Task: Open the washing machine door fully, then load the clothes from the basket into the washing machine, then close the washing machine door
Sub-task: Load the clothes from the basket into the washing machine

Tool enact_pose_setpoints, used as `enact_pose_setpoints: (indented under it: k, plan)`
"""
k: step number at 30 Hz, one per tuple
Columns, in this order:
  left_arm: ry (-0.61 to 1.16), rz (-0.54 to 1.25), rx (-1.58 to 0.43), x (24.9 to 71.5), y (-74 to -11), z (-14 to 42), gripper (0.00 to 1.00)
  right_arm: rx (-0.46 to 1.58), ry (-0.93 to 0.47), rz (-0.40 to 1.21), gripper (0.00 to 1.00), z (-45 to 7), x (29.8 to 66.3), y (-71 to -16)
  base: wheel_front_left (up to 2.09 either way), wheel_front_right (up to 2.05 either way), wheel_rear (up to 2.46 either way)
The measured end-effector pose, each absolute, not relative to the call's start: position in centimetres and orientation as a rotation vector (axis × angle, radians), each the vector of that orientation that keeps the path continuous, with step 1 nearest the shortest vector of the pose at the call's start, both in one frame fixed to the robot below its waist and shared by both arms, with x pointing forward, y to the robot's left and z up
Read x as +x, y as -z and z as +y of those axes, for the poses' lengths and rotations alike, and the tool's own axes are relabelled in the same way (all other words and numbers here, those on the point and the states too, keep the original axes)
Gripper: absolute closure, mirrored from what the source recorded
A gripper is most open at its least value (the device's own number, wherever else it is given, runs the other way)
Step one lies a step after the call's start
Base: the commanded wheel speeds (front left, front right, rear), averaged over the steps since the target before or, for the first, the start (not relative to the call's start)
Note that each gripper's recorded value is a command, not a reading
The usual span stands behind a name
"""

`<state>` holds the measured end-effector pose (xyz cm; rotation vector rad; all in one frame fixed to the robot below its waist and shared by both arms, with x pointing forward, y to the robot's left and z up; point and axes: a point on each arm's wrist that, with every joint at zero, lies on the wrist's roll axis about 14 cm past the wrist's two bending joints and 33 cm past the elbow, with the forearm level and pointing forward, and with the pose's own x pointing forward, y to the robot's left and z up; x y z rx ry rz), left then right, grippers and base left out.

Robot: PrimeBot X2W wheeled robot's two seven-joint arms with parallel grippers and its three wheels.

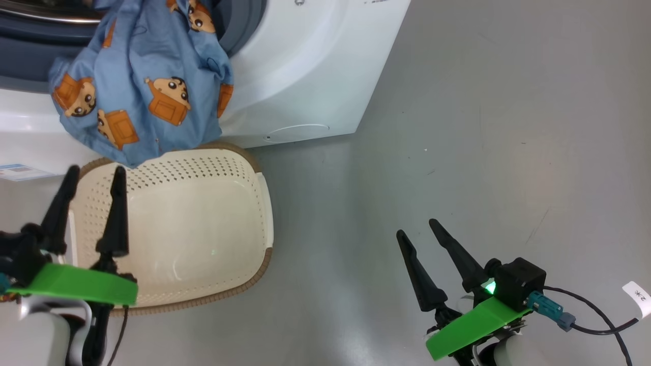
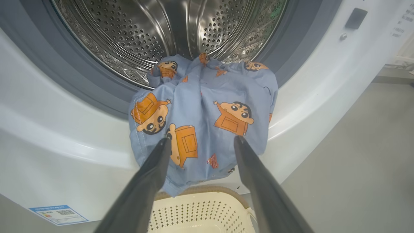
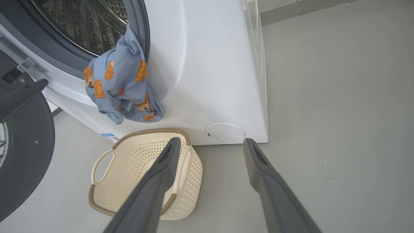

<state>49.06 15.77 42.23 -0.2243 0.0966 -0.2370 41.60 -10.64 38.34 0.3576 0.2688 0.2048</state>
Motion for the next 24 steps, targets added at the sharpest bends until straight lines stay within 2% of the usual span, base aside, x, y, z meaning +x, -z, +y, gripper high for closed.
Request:
enact_pose_setpoints:
  k: [13,24]
  plan:
    - [0.235,0.172,-0.22,46.8,-40.1,15.9,0.0,0.358,-0.205,0.271,0.0,-10.6,41.6,-38.3,0.0,0.0,0.0]
    - [0.231,0.19,-0.221,46.7,-39.5,16.0,0.0,0.356,-0.199,0.273,0.0,-10.8,41.6,-38.2,0.0,0.0,0.0]
